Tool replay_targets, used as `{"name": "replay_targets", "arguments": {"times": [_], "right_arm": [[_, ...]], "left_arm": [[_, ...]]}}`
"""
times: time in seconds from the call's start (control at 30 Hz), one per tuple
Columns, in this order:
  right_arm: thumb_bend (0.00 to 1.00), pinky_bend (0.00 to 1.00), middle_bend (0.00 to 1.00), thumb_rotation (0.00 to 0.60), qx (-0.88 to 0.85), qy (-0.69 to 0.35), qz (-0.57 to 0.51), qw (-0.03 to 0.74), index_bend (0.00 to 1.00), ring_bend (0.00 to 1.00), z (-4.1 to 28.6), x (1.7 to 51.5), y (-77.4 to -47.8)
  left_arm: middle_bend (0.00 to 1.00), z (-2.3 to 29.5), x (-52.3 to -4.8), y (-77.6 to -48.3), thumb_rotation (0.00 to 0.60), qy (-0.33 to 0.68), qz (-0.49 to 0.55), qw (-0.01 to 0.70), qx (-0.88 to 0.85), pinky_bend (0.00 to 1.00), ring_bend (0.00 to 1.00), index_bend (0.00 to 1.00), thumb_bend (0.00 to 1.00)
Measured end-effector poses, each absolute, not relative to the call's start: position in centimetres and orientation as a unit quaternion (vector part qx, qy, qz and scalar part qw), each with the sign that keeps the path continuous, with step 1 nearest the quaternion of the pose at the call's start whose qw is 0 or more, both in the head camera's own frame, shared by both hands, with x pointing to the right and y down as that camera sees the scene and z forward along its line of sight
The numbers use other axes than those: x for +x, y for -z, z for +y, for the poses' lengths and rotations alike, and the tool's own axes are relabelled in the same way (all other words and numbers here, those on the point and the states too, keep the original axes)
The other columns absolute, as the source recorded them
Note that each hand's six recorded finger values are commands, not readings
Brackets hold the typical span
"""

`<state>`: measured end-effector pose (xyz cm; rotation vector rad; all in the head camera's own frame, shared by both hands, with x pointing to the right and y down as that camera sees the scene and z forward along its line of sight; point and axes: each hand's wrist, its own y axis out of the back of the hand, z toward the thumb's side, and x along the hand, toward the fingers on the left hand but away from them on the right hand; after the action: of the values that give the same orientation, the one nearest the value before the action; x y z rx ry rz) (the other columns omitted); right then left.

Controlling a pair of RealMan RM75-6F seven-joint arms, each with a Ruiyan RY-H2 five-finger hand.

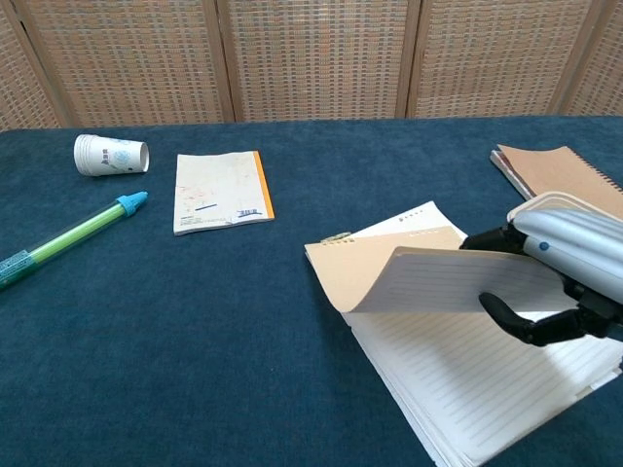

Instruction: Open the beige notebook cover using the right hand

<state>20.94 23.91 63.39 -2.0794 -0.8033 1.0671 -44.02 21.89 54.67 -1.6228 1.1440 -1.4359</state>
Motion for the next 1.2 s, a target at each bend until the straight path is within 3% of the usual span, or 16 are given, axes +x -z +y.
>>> {"name": "replay_targets", "arguments": {"times": [0.4, 0.57, 0.9, 1.2], "right_arm": [[0.74, 0.6, 0.64, 0.6, -0.787, -0.409, -0.296, 0.354, 0.74, 0.6, 26.7, 23.7, -62.1], [0.74, 0.6, 0.65, 0.6, -0.785, -0.404, -0.307, 0.356, 0.74, 0.61, 26.4, 24.2, -61.7], [0.74, 0.6, 0.65, 0.6, -0.765, -0.362, -0.354, 0.399, 0.74, 0.61, 20.8, 21.9, -60.0], [0.73, 0.6, 0.65, 0.6, -0.734, -0.362, -0.389, 0.424, 0.74, 0.61, 13.0, 19.6, -59.0]], "left_arm": [[0.0, 21.9, -44.0, -54.6, 0.6, 0.55, 0.441, 0.34, -0.622, 0.04, 0.0, 0.0, 0.19], [0.0, 21.9, -43.9, -54.5, 0.6, 0.549, 0.441, 0.342, -0.623, 0.04, 0.0, 0.0, 0.19], [0.0, 21.8, -44.1, -54.4, 0.6, 0.549, 0.444, 0.342, -0.62, 0.04, 0.0, 0.0, 0.19], [0.0, 21.7, -44.4, -54.4, 0.6, 0.551, 0.446, 0.342, -0.616, 0.04, 0.0, 0.0, 0.19]]}}
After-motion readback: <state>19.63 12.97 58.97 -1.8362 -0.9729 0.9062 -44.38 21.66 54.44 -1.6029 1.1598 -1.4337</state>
